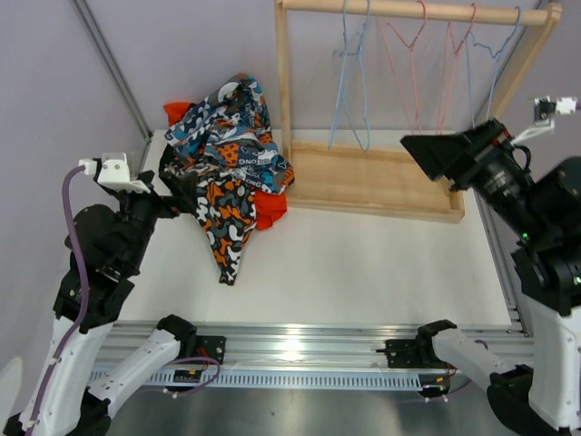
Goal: Remove the shorts from the hanger
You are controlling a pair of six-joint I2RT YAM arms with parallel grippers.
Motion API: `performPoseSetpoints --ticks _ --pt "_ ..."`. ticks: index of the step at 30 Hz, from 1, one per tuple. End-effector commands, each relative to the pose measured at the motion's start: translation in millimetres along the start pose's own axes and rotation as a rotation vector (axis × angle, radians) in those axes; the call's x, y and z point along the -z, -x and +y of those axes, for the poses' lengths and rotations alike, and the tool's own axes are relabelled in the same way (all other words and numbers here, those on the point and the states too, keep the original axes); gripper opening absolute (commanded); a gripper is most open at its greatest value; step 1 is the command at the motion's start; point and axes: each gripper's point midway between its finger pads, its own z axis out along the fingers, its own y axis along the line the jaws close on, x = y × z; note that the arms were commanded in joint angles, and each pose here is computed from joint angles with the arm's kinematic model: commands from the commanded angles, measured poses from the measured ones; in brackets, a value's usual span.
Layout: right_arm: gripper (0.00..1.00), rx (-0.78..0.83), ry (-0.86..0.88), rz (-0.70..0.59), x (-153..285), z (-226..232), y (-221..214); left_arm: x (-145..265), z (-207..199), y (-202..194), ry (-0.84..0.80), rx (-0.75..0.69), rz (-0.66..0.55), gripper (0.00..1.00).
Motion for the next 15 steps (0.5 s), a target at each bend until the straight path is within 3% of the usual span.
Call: performPoseSetpoints --ticks 1,4,11,15 --pt "0.99 0.136 -0.251 0.091 15 -62 -26 10 -2 7 -0.022 0.006 -0.003 0.99" --pt "0.99 0.171 -0.278 0.136 23 -69 -35 16 -2 12 -0.026 0.010 -0.002 0.99" --pt "0.99 0.388 -0.205 0.005 91 -13 4 39 9 20 -0.006 -0.039 0.034 0.99" --pt "0.99 0.466 -0.268 -0.032 131 -12 9 54 14 32 0.002 -0.037 0.023 0.99"
